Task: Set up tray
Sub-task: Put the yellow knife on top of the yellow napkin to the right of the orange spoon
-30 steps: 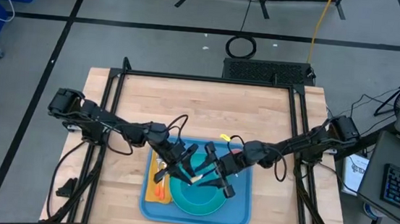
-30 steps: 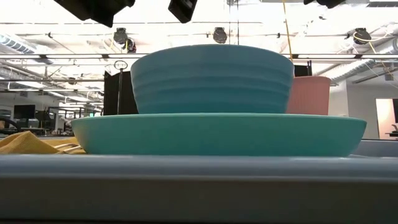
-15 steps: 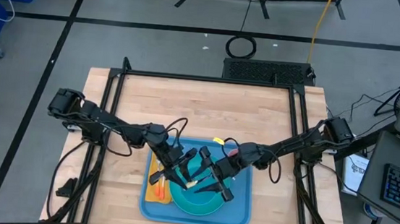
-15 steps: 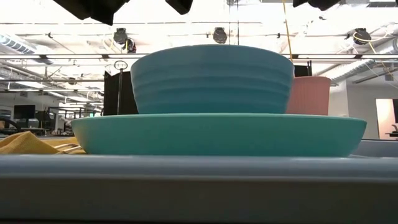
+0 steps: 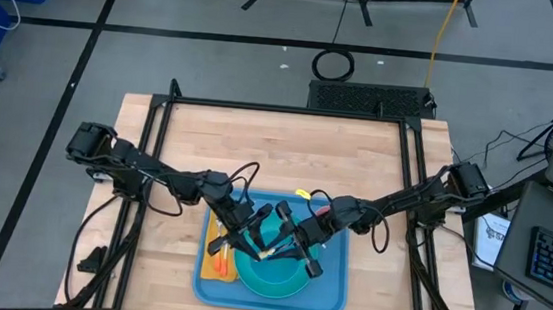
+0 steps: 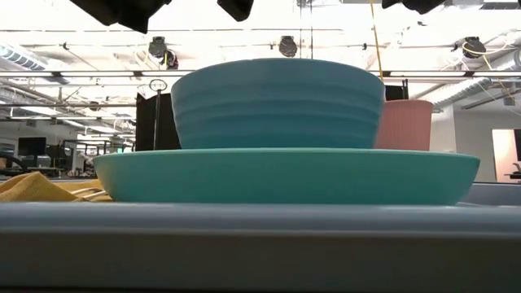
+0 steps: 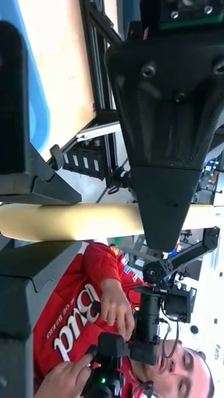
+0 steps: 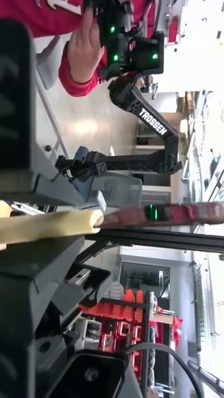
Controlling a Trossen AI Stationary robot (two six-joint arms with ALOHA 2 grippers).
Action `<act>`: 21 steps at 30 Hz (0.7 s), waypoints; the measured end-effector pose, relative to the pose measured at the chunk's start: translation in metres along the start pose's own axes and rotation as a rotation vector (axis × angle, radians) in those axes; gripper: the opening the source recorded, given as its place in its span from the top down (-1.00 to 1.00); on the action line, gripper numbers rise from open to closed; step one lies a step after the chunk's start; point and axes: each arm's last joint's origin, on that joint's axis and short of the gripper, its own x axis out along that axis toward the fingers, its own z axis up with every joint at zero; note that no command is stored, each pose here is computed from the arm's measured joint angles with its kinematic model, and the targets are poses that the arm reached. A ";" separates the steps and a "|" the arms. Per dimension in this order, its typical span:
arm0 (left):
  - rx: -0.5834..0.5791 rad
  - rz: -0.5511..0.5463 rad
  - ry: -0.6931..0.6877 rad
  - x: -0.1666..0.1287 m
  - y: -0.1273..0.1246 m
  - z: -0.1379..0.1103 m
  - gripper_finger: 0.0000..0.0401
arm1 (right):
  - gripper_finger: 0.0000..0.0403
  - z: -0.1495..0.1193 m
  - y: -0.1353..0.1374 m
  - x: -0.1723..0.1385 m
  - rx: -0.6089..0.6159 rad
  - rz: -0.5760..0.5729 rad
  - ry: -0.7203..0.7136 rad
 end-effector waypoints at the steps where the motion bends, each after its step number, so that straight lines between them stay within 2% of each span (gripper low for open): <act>1: 0.000 0.000 0.001 0.000 0.000 0.000 0.61 | 0.64 0.000 0.000 0.000 -0.004 -0.001 0.002; 5: -0.006 0.001 0.010 0.000 0.000 -0.001 0.61 | 0.84 -0.001 0.000 0.000 -0.039 -0.003 0.009; 13: -0.025 0.012 0.014 0.000 0.000 -0.002 0.60 | 0.84 -0.001 0.000 0.000 -0.043 -0.003 0.014; 15: -0.057 0.015 0.013 0.000 0.000 -0.002 0.47 | 0.85 -0.001 0.000 0.000 -0.035 -0.004 0.010; 21: -0.092 0.064 0.002 0.002 -0.001 -0.002 -0.14 | 0.85 -0.001 0.001 0.000 -0.009 0.006 0.009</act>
